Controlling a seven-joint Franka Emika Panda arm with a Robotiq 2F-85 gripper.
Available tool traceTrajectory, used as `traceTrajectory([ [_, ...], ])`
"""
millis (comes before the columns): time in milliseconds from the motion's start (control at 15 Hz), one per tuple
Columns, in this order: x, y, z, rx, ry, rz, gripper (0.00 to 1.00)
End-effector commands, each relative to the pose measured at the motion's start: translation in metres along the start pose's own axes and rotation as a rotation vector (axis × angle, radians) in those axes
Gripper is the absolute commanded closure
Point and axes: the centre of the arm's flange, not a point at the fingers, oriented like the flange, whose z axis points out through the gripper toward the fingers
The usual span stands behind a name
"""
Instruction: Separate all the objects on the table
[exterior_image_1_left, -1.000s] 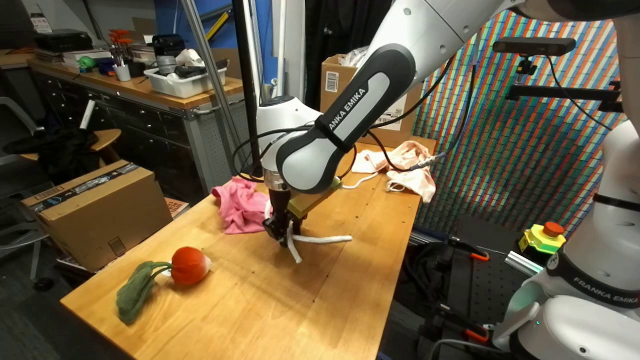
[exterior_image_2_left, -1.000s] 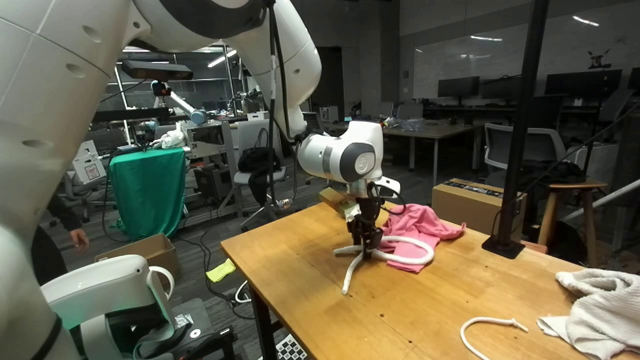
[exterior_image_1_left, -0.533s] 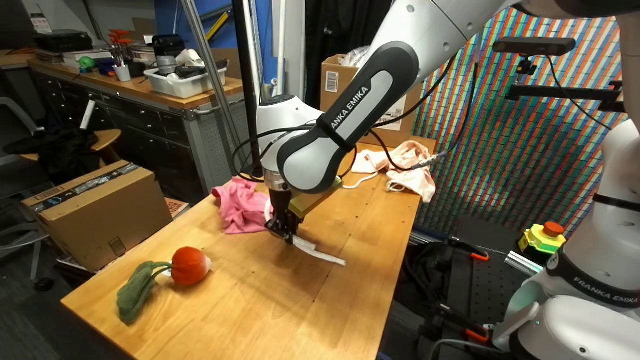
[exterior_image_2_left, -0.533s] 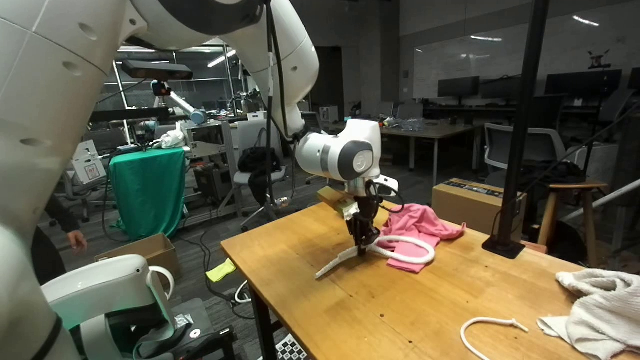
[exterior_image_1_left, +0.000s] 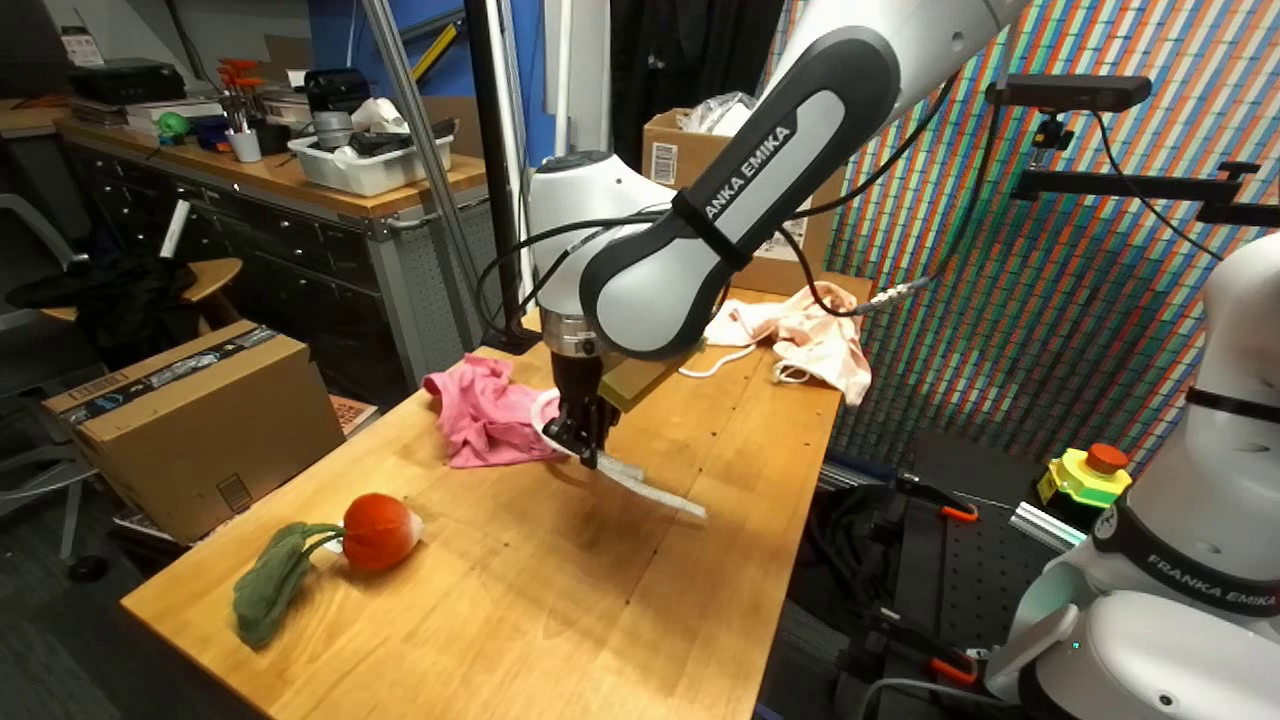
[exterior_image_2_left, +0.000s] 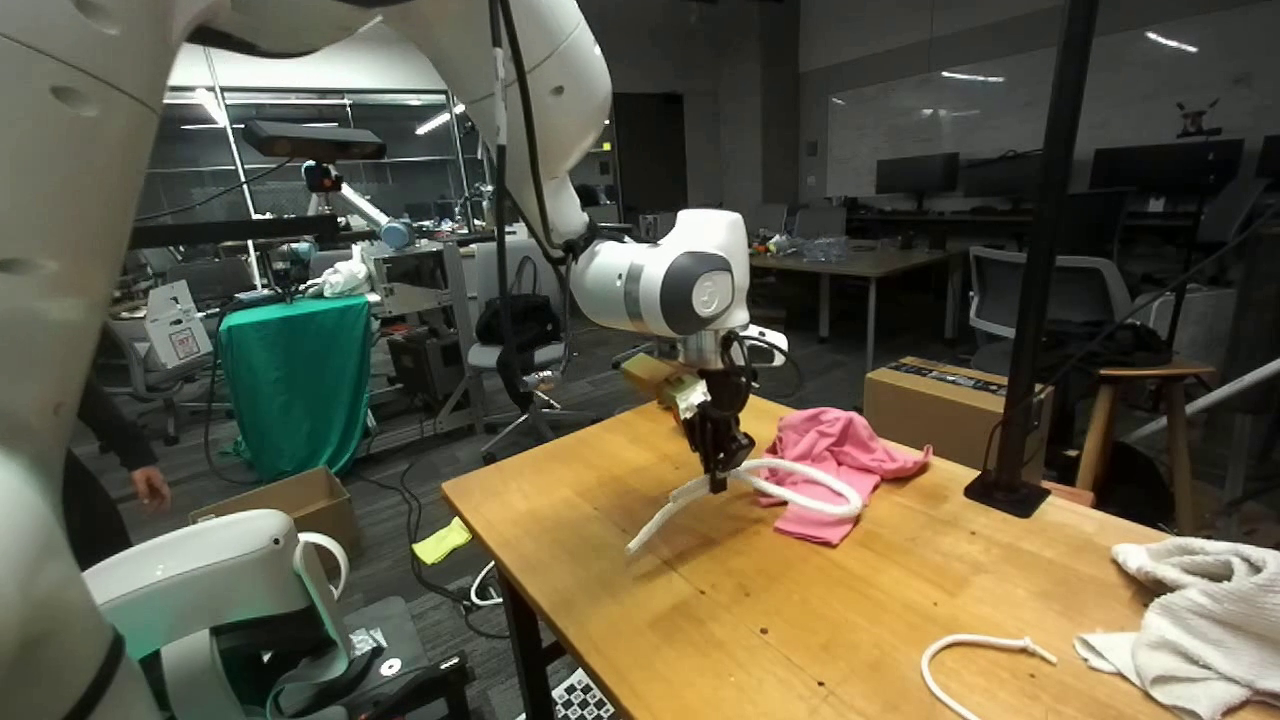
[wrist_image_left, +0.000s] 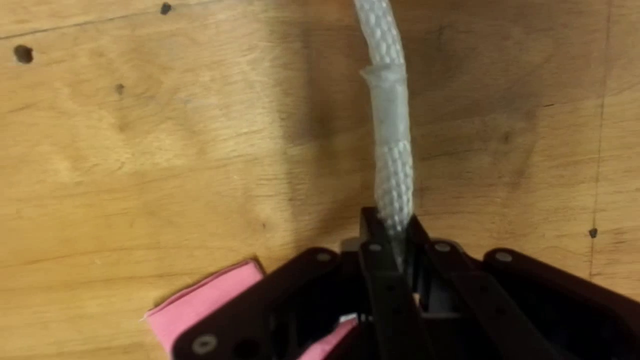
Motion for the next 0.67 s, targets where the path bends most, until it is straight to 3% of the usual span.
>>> traceTrajectory([
  [0, -0.040, 0.010, -0.051, 0.003, 0.059, -0.074, 0.96],
  [333, -0.068, -0.006, -0.097, 0.031, 0.090, -0.256, 0.96],
  [600, -0.079, -0.043, -0.117, 0.033, 0.105, -0.453, 0.96],
])
